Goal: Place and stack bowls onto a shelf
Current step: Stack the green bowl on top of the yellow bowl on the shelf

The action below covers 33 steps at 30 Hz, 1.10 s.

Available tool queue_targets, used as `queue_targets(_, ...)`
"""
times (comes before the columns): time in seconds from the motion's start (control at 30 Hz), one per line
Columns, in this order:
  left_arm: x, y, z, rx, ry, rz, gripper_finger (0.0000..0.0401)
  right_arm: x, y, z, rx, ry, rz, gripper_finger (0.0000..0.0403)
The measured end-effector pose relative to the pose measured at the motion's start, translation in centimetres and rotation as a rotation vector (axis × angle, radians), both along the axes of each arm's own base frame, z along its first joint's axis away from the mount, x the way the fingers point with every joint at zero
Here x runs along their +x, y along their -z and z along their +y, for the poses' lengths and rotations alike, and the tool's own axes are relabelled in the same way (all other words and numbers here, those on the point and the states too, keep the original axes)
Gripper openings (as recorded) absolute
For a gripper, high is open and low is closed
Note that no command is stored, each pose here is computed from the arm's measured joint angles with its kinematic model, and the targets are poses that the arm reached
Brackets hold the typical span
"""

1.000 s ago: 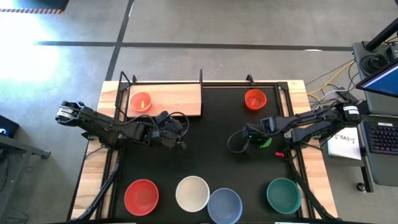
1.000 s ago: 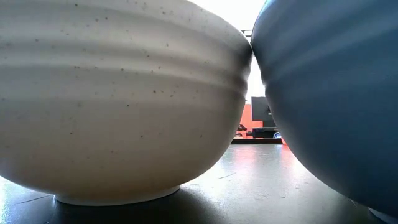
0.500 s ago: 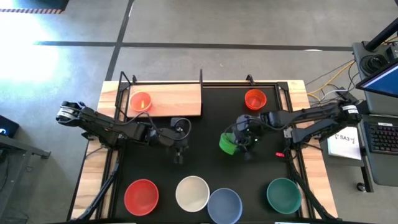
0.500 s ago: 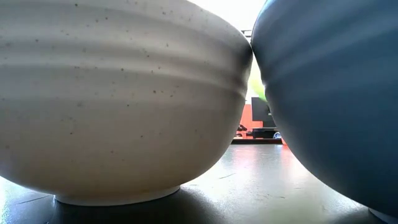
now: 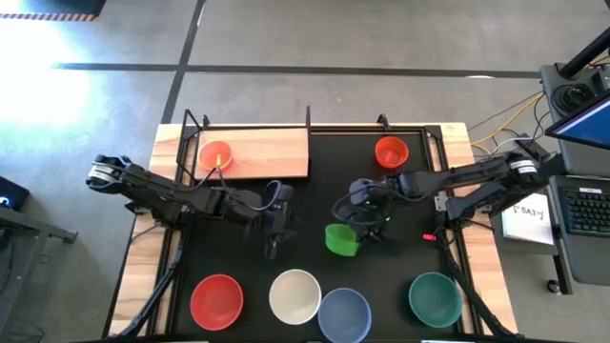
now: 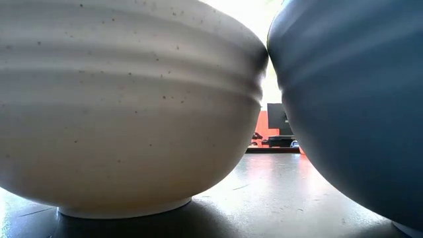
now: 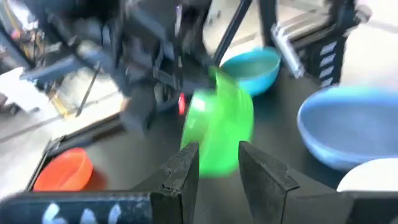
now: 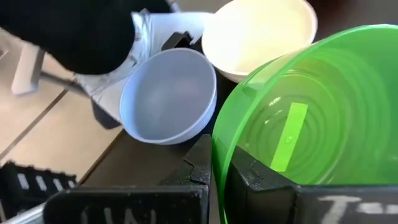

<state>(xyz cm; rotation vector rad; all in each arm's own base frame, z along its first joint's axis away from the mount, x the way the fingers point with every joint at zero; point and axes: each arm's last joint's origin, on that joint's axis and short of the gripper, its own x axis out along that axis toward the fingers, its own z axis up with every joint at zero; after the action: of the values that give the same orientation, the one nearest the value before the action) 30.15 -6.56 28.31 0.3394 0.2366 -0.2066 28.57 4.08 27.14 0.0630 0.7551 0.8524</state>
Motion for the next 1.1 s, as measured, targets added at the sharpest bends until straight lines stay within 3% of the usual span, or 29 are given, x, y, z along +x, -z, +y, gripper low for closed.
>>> queue_targets(0.33, 1.9, 2.2, -0.8, -0.028, 0.08, 0.012, 0.0096, 3.5, -1.5, 0.3, -0.072, -0.12, -0.028, 0.0008)
queue_targets(0.53, 3.2, 2.8, -1.2, -0.032, 0.102, 0.024, 0.0096, 4.2, -1.7, 0.4, -0.092, -0.162, -0.022, 0.0008)
queue_targets(0.73, 4.4, 3.0, -1.8, -0.068, 0.202, 0.036, 0.0093, 4.0, -2.1, 0.4, -0.117, -0.192, -0.075, 0.0009)
queue_targets(1.1, 5.3, 3.5, -2.0, -0.19, 0.296, 0.104, 0.0008, 3.8, -2.7, 0.4, -0.142, -0.227, -0.14, 0.0011)
